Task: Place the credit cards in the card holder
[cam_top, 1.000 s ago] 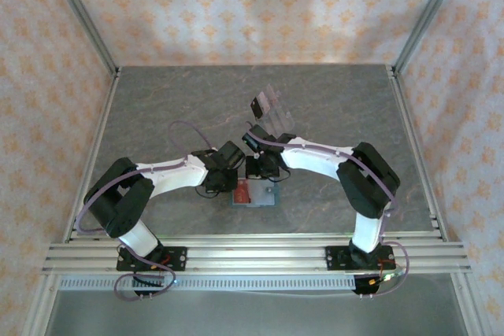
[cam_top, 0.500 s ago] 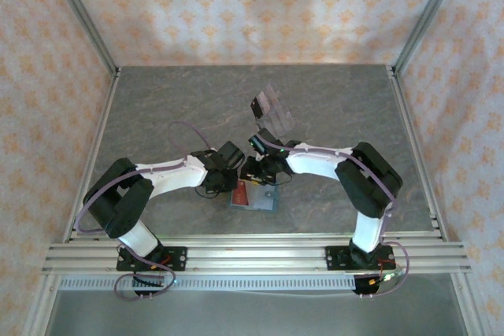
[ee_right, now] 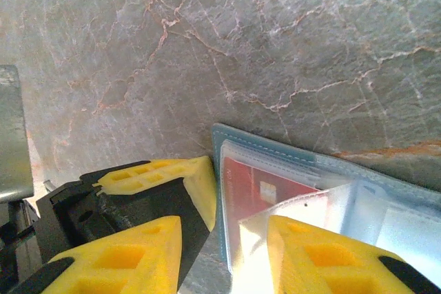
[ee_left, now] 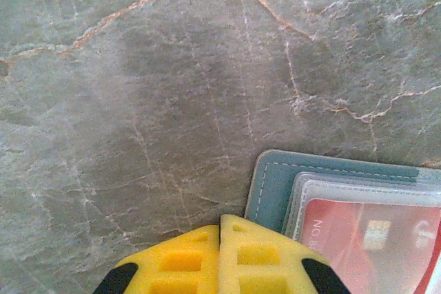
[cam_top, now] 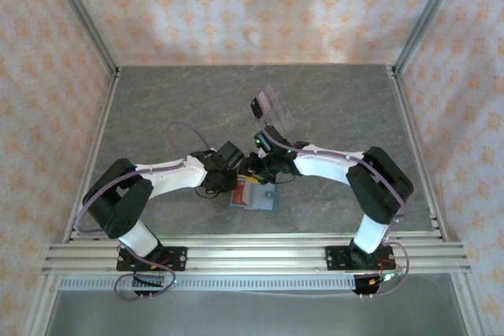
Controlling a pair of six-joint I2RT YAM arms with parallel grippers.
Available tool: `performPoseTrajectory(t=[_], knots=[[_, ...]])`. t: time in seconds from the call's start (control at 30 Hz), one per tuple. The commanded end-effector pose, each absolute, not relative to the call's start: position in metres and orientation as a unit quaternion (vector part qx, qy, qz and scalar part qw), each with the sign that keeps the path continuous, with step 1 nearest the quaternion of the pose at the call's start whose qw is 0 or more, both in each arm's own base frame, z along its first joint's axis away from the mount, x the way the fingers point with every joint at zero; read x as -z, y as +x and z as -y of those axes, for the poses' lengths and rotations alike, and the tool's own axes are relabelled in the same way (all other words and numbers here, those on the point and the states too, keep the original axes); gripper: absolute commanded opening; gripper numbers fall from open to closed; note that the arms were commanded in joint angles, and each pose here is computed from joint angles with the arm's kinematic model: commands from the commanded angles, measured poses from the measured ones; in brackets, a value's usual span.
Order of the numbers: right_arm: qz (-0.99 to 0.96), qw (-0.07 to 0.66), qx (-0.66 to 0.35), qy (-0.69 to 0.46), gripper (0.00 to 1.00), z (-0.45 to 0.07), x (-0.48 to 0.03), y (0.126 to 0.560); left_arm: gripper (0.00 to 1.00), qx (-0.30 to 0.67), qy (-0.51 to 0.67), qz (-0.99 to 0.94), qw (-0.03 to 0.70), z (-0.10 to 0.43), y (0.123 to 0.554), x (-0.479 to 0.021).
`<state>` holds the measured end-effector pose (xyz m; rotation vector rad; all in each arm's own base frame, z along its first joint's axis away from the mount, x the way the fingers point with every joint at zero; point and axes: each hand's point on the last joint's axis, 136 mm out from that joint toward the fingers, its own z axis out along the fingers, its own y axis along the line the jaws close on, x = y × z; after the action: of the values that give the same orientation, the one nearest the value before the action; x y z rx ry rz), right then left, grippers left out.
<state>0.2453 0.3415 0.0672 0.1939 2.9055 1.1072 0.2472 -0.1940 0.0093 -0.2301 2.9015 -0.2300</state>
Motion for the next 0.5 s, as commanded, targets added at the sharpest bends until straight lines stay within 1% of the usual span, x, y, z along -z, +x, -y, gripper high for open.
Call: performPoseTrajectory(t=[0.0, 0.37, 0.47], knots=[[-0.928, 0.000, -0.365, 0.067, 0.37, -0.345, -0.062, 0.240, 0.00, 0.124, -0.072, -0.984, 0.105, 0.219, 0.247, 0.014], [-0.913, -0.004, -0.398, 0.083, 0.40, -0.367, -0.055, 0.248, 0.00, 0.118, -0.072, -0.984, 0.113, 0.212, 0.244, 0.005], [-0.913, -0.010, -0.396, 0.095, 0.42, -0.369, -0.044, 0.249, 0.03, 0.116, -0.075, -0.983, 0.119, 0.208, 0.242, 0.000]])
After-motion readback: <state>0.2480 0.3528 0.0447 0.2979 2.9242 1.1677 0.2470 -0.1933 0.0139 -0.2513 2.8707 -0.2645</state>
